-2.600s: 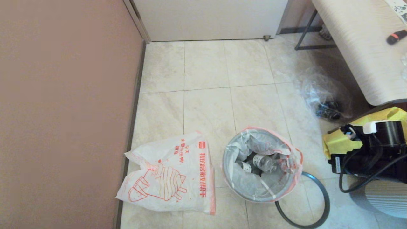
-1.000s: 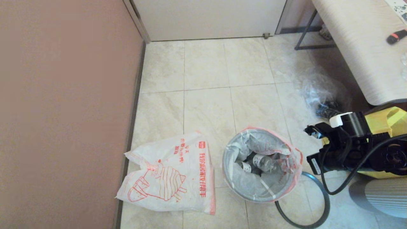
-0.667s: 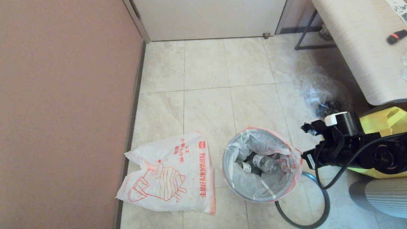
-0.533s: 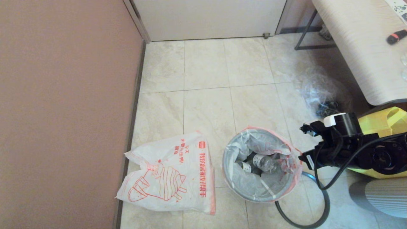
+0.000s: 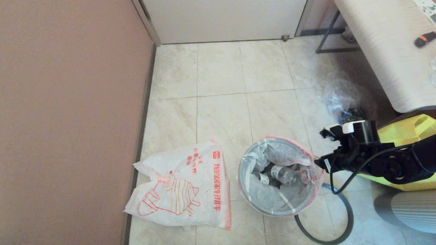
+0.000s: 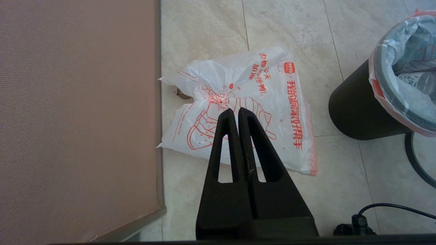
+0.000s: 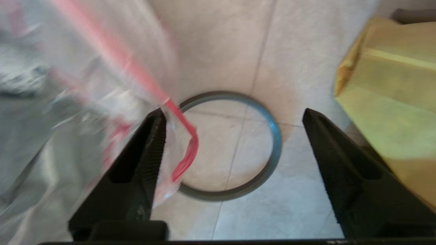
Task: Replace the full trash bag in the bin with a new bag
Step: Place the trash bag on the floor
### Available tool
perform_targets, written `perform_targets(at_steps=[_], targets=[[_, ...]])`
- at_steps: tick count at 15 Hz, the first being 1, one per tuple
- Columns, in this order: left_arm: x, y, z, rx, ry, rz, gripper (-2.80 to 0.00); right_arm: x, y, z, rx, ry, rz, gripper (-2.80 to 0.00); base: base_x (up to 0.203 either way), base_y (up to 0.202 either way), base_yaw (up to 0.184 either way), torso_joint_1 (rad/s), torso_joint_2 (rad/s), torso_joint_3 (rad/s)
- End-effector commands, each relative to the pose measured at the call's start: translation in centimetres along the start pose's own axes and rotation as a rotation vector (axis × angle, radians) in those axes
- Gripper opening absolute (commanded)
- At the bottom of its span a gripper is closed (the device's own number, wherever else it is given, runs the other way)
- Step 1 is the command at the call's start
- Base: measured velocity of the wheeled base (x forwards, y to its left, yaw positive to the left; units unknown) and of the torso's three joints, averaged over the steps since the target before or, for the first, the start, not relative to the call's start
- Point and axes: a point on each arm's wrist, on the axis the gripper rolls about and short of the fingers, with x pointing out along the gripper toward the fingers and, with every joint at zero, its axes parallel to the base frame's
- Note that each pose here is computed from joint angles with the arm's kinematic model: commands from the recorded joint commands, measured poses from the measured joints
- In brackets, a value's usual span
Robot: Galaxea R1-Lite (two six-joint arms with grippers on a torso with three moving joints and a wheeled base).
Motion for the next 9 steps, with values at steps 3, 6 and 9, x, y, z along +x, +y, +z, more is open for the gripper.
perform_targets(at_steps=[3,6,9], targets=[[0.0,0.0,0.0,-0.001,0.000,0.000,-2.80,0.8,-1.1,0.2,0.017,-0.005,-0.031,0.00,0.000,0.000,0.000,0.000,0.00,0.000],[0.0,0.0,0.0,-0.001,0.000,0.000,-2.80,0.9,-2.0,-0.3,0.000,0.014,-0.049,0.00,0.000,0.000,0.000,0.000,0.00,0.000],[0.0,0.0,0.0,-0.001,0.000,0.000,-2.80,1.1,-2.2,-0.5,0.003,0.022,-0.057,0.00,0.000,0.000,0.000,0.000,0.00,0.000]])
